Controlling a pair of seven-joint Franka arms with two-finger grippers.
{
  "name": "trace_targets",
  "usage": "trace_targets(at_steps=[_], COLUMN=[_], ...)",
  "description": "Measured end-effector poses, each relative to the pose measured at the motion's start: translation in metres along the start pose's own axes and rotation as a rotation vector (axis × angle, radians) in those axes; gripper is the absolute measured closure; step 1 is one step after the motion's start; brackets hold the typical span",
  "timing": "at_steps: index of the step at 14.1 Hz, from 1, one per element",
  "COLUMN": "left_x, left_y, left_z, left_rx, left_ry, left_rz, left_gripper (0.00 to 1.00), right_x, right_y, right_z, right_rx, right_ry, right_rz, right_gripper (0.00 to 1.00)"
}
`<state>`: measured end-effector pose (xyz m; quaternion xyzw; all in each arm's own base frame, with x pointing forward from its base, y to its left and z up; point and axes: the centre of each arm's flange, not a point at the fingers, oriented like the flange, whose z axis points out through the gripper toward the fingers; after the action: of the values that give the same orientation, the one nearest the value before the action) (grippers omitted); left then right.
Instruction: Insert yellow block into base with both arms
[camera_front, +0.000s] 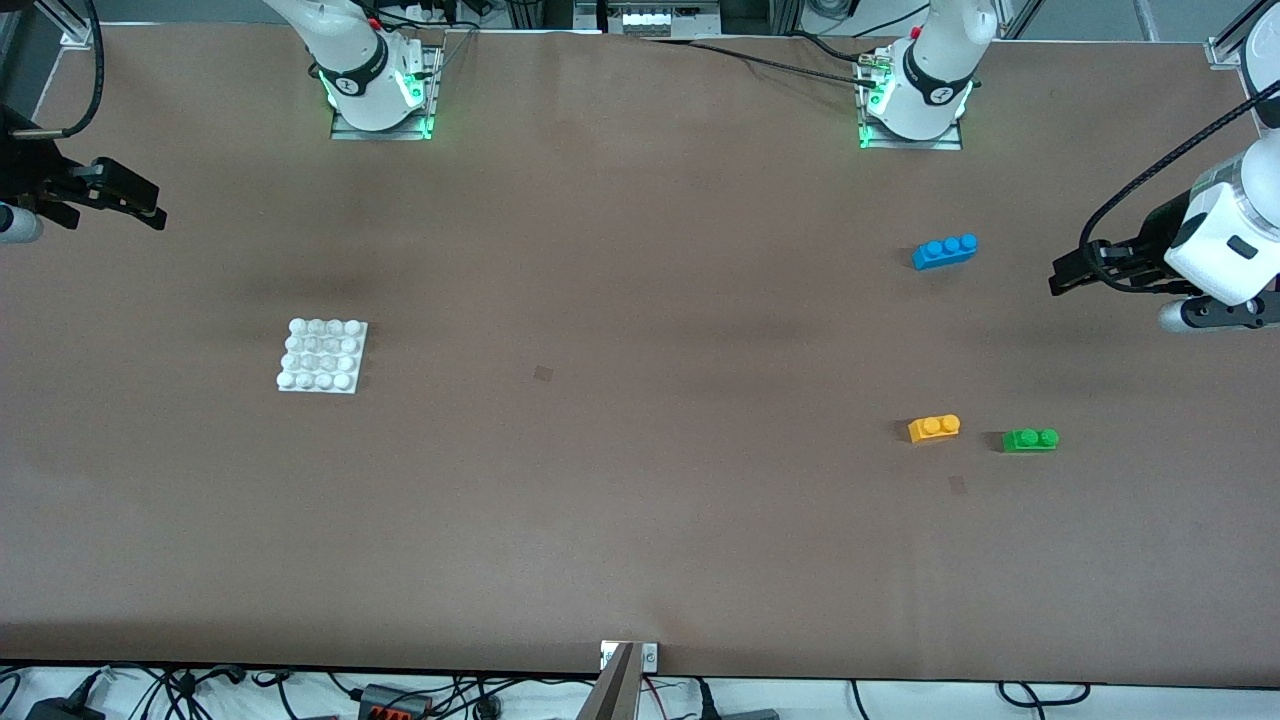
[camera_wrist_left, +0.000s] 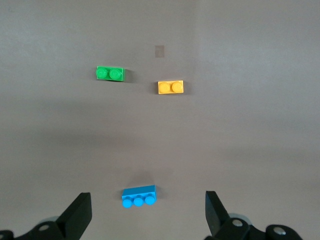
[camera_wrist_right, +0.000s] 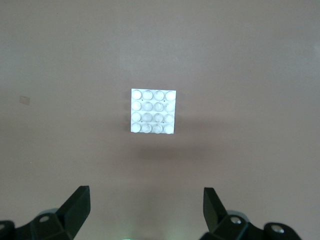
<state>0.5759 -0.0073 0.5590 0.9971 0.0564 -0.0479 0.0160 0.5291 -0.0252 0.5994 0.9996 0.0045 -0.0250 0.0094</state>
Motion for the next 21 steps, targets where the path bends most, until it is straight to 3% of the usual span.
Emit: trace_targets(at_steps=[11, 16, 19, 21], left_x=[0.001, 0.005, 0.022, 0.042], left_y=[-0.001, 0.001, 0.0, 0.003], left_z=[0.002, 0.016, 0.052, 0.084], left_rx=[-0.004, -0.001, 0.003, -0.008], left_ry=[-0.005, -0.04, -0.103, -0.107], left_rz=[-0.003, 0.001, -0.003, -0.006], left_gripper=[0.0, 0.0, 0.0, 0.0], right_x=[0.001, 0.006, 0.02, 0.035], right_y=[0.0, -0.002, -0.002, -0.003], right_z=[0.004, 0.013, 0.043, 0.075], right_rx=[0.0, 0.001, 0.004, 0.006], right_ry=[-0.01, -0.03, -0.09, -0.142], right_rz=[-0.003, -0.006, -0.006, -0.009], right_gripper=[0.0, 0.0, 0.0, 0.0])
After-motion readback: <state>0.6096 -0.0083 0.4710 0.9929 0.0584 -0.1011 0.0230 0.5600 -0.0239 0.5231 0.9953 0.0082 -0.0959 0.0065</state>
